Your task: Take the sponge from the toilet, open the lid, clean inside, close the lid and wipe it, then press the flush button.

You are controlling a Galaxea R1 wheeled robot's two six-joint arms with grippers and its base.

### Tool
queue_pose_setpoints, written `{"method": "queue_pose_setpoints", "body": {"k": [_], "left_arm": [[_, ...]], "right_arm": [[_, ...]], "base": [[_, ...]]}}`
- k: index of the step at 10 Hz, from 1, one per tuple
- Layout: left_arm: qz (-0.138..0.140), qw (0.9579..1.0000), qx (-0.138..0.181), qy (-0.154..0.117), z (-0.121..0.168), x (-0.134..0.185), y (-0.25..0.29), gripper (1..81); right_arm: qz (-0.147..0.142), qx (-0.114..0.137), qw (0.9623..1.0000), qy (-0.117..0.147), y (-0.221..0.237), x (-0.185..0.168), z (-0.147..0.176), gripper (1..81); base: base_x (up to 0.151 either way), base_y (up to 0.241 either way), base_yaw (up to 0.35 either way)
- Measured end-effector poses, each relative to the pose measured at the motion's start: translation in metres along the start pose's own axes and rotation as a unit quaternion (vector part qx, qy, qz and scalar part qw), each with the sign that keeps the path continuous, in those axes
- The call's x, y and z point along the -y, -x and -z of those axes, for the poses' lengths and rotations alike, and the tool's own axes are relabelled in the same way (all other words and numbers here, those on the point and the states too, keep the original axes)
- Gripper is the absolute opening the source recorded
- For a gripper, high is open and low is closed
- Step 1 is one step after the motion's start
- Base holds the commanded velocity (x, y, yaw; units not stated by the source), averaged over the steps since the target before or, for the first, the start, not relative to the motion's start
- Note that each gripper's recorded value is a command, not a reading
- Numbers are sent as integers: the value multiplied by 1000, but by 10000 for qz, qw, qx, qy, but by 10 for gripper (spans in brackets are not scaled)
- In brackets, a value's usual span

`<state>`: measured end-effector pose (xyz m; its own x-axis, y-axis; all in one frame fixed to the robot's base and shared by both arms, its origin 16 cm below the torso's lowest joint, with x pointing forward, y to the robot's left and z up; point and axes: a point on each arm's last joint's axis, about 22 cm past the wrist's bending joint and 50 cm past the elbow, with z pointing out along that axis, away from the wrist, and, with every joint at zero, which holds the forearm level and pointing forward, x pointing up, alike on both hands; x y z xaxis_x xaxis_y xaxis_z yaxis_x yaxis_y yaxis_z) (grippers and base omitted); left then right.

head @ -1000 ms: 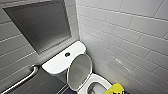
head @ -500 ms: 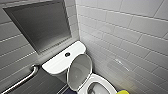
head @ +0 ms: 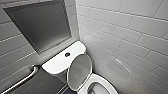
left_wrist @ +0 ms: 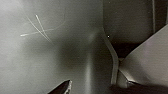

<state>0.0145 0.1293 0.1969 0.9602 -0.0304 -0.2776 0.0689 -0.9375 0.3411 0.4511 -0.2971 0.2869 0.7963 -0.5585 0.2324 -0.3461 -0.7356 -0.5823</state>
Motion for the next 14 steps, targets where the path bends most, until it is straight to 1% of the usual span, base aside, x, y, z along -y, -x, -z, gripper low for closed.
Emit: {"method": "queue_pose_setpoints", "body": {"k": [1,2,3,6,7,9,10,11,12,14], "left_arm": [[-1,10000,-2,0,0,0,0,811],[-10,10000,0,0,0,0,0,811],[-12,10000,-2,0,0,0,0,811],[-13,10000,-4,0,0,0,0,811],[-15,10000,-5,-1,0,0,-1,811],[-13,10000,-5,2,0,0,-1,811],[-15,10000,-5,-3,0,0,0,811],[-13,10000,-5,2,0,0,-1,811],[-15,10000,-5,2,0,0,-1,811],[-12,10000,-3,2,0,0,0,811]], "right_arm": [[-100,120,9998,138,15,-15,16,10],[-189,212,9995,162,28,-17,27,10],[-242,241,9994,113,33,-12,33,10],[-348,177,9992,21,33,-3,51,10],[-326,203,9992,-67,34,7,51,10],[-157,219,9987,-425,23,46,40,10],[-44,231,9982,-558,10,61,35,10],[32,257,9978,-617,0,69,32,10],[100,353,9972,-657,-4,74,29,10],[208,532,9946,-862,-12,99,18,10]], "base": [[0,0,0],[0,0,0],[0,0,0],[0,0,0],[0,0,0],[0,0,0],[0,0,0],[0,0,0],[0,0,0],[0,0,0]]}}
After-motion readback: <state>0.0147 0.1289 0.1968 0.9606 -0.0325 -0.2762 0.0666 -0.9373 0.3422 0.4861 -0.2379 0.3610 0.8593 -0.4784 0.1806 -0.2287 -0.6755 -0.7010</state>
